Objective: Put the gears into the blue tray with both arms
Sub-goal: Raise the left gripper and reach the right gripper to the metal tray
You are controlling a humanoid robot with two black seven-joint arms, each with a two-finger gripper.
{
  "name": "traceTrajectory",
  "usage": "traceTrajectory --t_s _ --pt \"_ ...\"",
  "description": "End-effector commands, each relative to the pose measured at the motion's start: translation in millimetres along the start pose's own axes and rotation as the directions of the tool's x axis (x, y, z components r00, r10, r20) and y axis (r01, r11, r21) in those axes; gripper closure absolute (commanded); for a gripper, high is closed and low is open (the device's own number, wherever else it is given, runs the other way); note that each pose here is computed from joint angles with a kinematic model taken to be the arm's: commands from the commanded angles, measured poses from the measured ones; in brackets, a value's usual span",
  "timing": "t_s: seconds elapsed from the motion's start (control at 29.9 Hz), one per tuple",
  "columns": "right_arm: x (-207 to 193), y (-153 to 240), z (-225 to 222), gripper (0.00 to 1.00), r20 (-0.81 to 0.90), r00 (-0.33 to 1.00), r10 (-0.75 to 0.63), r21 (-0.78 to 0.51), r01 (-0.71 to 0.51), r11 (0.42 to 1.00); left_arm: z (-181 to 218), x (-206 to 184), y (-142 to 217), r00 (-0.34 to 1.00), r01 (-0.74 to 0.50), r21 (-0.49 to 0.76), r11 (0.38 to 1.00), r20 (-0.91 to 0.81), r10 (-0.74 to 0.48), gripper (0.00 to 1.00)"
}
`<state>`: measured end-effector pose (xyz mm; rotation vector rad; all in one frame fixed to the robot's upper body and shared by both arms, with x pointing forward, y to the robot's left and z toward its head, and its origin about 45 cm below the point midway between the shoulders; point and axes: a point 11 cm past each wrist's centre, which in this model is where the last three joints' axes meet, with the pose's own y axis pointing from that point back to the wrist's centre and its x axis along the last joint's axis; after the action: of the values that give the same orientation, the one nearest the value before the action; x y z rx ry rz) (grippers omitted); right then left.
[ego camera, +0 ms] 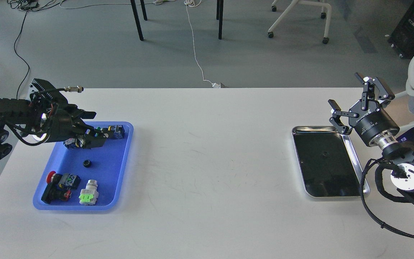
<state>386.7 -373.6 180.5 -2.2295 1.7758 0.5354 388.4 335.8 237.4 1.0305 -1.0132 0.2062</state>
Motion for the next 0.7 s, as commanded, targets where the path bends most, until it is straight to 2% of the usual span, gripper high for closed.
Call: traceTrajectory --t_s 0.0,0.1,0.23,0.37,0.5,0.57,0.67 --pt "-0.4 0.4 -0.1 0.01 0.0 1.0 -0.003 -0.002 0.003 1.0 25.8 32.3 -6.2 0.936 -0.217 -0.128 0.968 -0.308 0.169 0.05" --pt "3.8 3.3 -5.0 0.01 -0.012 1.0 0.0 -0.001 0.0 1.0 41.1 39.2 -11.6 0.748 -0.393 -0.177 0.903 -0.632 0.202 0.04" --pt "6.6 5.6 -8.7 0.01 -0.034 0.999 -0.001 -0.006 0.001 1.0 45.4 43.4 -16.7 0.366 -0.614 -0.105 0.782 -0.916 0.164 0.02" --pt "12.8 11.7 -15.0 0.01 -0.093 0.996 -0.01 -0.029 0.007 1.0 40.8 25.1 -17.8 0.075 -0.736 0.036 0.676 -0.988 0.134 0.02" --pt "10.3 17.9 -7.6 0.01 -0.33 0.933 -0.14 -0.173 0.086 0.981 42.3 2.9 -24.3 -0.084 -0.768 0.135 0.626 -0.99 0.11 0.02" --pt "2.7 14.4 -10.4 0.01 -0.486 0.834 -0.263 -0.269 0.144 0.952 44.9 -2.5 -29.3 -0.133 -0.771 0.174 0.612 -0.985 0.112 0.02" --pt "0.0 13.7 -16.0 0.01 -0.656 0.625 -0.423 -0.417 0.167 0.893 43.0 -5.2 -34.5 -0.192 -0.764 0.255 0.593 -0.967 0.167 0.02"
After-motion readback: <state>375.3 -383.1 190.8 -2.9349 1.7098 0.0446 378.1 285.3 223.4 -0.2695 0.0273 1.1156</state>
